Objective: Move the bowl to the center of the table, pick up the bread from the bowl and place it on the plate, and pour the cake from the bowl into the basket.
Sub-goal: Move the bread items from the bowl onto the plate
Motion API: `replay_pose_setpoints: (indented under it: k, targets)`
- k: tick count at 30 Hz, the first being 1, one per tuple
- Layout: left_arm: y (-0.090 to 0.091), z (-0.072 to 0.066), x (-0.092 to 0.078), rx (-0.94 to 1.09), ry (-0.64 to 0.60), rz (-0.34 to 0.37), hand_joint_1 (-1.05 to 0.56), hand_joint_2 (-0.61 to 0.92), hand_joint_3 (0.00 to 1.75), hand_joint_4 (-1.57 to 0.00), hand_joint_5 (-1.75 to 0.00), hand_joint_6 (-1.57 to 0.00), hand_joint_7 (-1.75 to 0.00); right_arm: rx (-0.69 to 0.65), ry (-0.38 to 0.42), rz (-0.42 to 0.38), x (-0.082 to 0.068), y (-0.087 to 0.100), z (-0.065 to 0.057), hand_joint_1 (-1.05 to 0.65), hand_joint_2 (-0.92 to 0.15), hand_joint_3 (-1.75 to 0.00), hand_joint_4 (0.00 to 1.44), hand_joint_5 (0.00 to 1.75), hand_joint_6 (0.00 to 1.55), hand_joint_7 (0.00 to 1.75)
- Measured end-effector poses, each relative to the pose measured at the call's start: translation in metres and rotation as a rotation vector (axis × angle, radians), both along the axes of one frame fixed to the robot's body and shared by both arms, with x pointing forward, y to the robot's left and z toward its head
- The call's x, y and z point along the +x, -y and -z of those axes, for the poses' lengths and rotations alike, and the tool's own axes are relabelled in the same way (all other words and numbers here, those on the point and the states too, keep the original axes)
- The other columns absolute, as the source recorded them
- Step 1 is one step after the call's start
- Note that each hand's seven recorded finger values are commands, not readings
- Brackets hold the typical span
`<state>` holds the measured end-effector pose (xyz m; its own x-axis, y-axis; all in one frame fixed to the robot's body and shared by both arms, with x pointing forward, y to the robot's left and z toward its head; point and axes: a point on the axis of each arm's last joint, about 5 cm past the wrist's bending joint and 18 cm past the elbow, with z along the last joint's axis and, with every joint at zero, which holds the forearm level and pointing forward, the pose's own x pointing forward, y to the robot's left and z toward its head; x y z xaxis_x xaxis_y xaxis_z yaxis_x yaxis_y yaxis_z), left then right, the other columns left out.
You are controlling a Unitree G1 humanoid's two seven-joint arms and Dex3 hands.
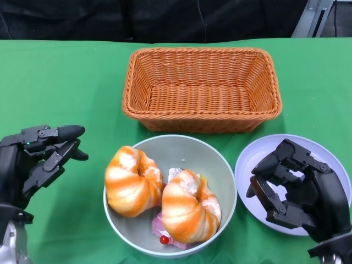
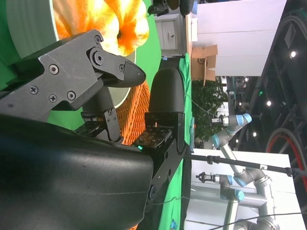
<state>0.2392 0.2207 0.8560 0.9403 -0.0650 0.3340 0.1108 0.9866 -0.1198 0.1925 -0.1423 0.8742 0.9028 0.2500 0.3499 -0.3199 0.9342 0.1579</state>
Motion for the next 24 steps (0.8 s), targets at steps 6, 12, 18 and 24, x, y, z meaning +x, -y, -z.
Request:
replay_pose_setpoints:
  k: [6,12,18,24]
  targets:
    - [-0.002,0.001,-0.001,-0.007,-0.006,0.023,-0.16,0.92,0.22,-0.86,-1.26,-1.15,-0.58,-0.032,0.015,-0.003,0.002,0.004,-0.002,-0.11,-0.54,-0.93,0.63,1.55,0.63,1.21]
    - [-0.001,0.001,-0.002,0.013,0.000,0.062,-0.12,0.90,0.31,-0.85,-1.33,-0.93,-1.06,-0.131,0.080,-0.049,0.010,0.011,-0.011,-0.18,-0.49,-0.89,0.62,1.48,0.64,1.06]
    - [0.005,0.005,-0.004,0.007,-0.011,0.089,-0.12,0.89,0.33,-0.85,-1.30,-0.92,-1.05,-0.209,0.124,-0.092,0.016,0.013,-0.017,-0.20,-0.65,-0.53,0.59,1.33,0.67,0.86]
    - [0.005,0.005,-0.004,0.005,-0.011,0.089,-0.12,0.89,0.32,-0.86,-1.31,-0.93,-1.03,-0.333,0.160,-0.118,0.021,0.020,-0.029,-0.19,-0.81,-0.17,0.53,1.11,0.59,0.71]
